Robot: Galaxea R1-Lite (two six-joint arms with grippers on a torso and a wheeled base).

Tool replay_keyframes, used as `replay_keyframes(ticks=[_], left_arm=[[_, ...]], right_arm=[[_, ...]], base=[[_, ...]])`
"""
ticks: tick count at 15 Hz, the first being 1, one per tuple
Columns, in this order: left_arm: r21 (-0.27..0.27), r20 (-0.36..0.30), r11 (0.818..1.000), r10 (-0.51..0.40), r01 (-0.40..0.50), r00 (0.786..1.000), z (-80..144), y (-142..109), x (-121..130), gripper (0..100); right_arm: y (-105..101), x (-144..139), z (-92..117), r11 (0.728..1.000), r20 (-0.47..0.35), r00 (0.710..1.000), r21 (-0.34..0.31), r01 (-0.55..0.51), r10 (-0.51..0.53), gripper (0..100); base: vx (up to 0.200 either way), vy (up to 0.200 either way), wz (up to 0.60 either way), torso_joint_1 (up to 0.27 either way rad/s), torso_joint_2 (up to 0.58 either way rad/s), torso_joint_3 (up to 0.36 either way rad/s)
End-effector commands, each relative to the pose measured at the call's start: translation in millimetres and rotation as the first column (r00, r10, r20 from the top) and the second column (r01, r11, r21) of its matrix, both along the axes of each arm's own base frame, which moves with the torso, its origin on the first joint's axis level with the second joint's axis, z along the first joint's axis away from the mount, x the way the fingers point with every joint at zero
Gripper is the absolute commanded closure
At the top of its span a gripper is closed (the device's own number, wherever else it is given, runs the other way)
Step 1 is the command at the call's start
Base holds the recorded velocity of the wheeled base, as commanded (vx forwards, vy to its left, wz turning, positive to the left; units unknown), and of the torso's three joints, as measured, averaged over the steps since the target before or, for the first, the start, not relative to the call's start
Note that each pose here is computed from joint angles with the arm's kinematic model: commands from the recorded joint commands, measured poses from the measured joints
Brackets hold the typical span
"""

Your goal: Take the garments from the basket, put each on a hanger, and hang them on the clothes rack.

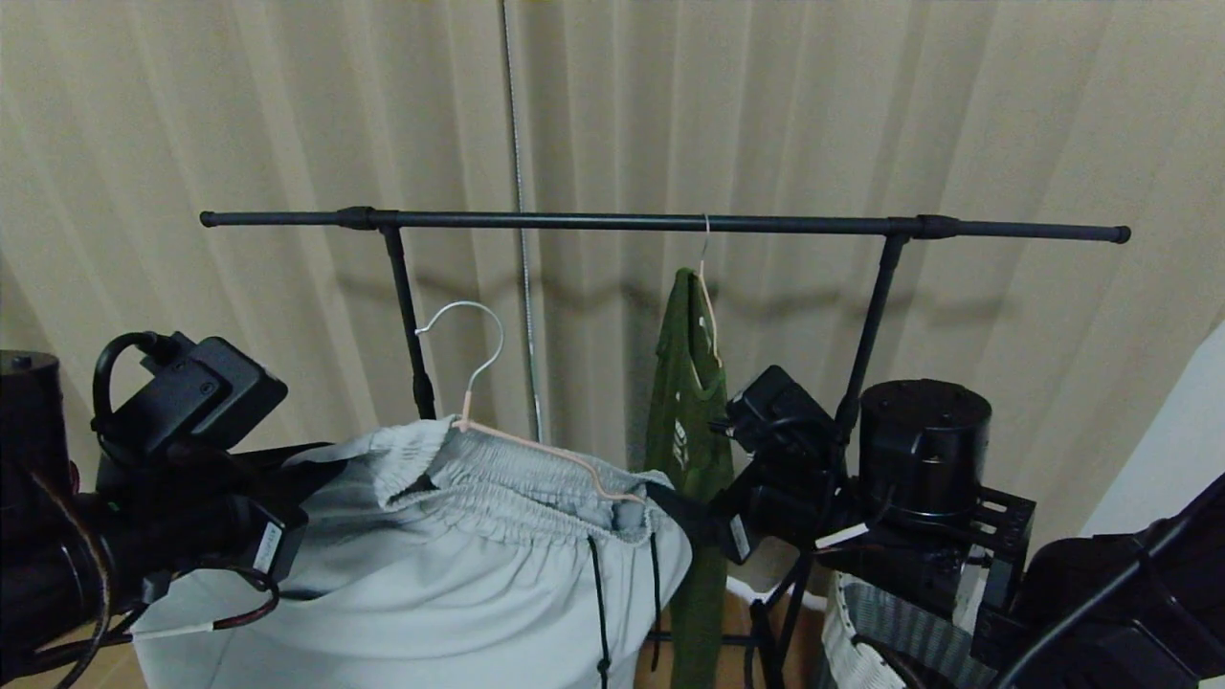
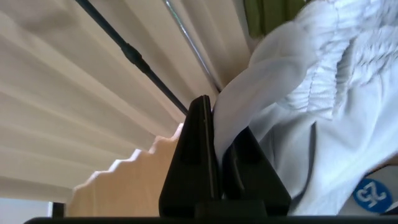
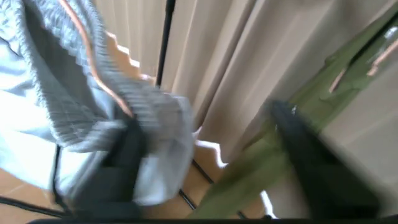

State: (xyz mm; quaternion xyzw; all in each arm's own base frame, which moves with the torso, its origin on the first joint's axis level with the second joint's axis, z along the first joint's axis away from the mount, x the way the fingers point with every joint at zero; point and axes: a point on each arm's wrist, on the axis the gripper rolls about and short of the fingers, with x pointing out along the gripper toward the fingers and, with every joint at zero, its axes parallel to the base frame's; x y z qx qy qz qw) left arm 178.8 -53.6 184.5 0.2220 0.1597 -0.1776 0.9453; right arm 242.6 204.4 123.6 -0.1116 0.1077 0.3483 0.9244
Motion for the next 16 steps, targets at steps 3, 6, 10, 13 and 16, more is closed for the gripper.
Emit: replay_keyframes(ticks=[3,6,10,13,16], left_arm=[[-0.023,-0.001,1.000,0.004,-0.004,1.000,2,-2,2,100],[-0.033,-0.008,0.999,0.030,-0.030,1.000,4,-4,12,100],[-0.047,-0.015,0.998,0.045,-0.046,0.999,1,-7,16,100],[-0.059,-0.015,0.998,0.020,-0.021,1.000,1,-16,14,100],[-0.107,-0.017,0.994,-0.036,0.034,0.999,4,-30,8,100]], right_arm=[[-1,-3,18,1.000,0.077,0.997,0.001,-0.022,0.021,0],[-2,-4,23,0.999,0.132,0.990,-0.038,-0.039,0.044,0],[6,-5,37,0.998,0.183,0.981,-0.014,-0.062,0.063,0],[19,-9,38,0.995,0.189,0.977,-0.010,-0.100,0.100,0],[33,0,37,0.994,0.203,0.973,-0.019,-0.108,0.110,0]], base=[[0.000,0.000,0.00,0.000,0.00,0.000],[0.000,0.000,0.00,0.000,0.00,0.000],[0.000,0.000,0.00,0.000,0.00,0.000],[0.000,0.000,0.00,0.000,0.00,0.000],[0.000,0.000,0.00,0.000,0.00,0.000]])
